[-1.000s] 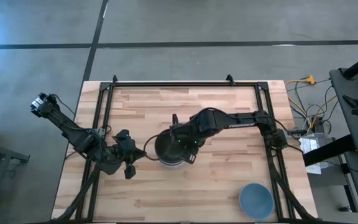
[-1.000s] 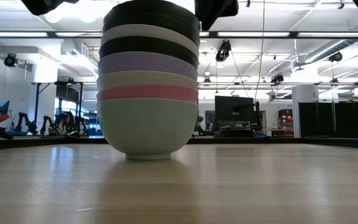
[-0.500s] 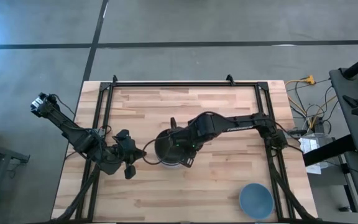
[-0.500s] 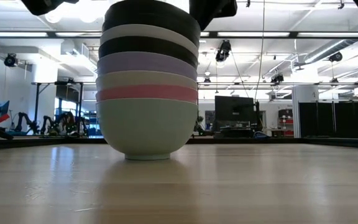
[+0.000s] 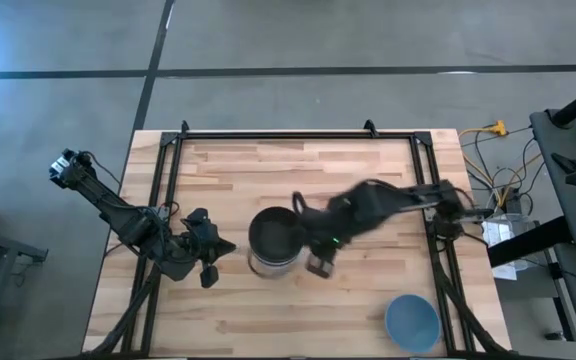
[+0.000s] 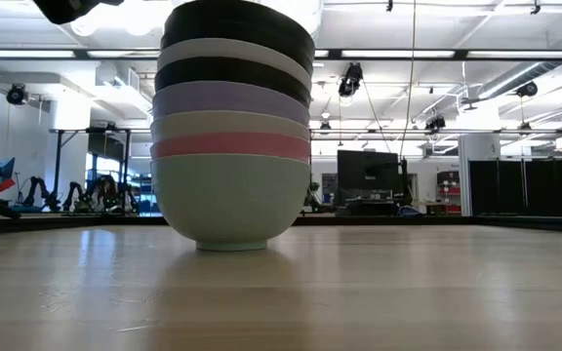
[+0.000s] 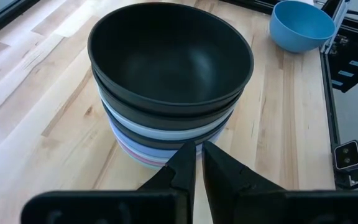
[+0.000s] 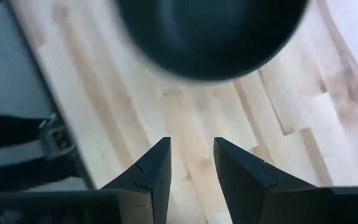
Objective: Nest bowls inside each other
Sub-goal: Stack the blue bowl on top of the black bowl
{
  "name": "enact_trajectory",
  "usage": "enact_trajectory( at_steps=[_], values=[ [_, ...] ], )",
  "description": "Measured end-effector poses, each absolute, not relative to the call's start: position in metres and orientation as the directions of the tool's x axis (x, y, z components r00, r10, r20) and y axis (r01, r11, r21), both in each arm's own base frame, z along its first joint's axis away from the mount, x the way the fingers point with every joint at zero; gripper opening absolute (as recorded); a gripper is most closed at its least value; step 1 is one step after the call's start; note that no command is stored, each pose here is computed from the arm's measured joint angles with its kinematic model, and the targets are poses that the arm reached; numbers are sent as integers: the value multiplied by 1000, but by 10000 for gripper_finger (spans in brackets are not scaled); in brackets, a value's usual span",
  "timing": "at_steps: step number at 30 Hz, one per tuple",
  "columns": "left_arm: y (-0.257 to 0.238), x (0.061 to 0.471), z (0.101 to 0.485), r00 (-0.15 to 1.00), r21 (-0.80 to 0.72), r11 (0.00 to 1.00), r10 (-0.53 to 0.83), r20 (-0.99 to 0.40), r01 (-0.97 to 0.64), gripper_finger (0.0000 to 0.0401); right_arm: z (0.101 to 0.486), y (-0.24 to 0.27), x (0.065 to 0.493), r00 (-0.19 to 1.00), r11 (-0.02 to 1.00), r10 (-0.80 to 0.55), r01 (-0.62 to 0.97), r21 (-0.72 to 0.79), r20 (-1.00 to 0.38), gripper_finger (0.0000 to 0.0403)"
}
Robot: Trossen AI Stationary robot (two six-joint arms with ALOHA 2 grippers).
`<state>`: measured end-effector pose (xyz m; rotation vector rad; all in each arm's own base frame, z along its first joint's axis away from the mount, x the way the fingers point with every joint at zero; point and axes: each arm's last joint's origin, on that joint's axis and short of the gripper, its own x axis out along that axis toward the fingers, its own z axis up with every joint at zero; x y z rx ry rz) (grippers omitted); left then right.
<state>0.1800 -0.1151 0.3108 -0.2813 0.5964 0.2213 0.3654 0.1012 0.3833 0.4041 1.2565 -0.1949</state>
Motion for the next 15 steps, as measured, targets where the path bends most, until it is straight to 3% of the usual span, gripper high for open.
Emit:
enact_trajectory(
  at_steps=[7,15],
  values=[
    [-116,180,311,809,-203,938,118,-576,-281,12,407,161,292,388,983,-8,174,65,-921,116],
    [-116,180,311,810,-191,943,117,-574,-271,12,361,205,203,330,989,-148,63,-135,-932,116]
  ],
)
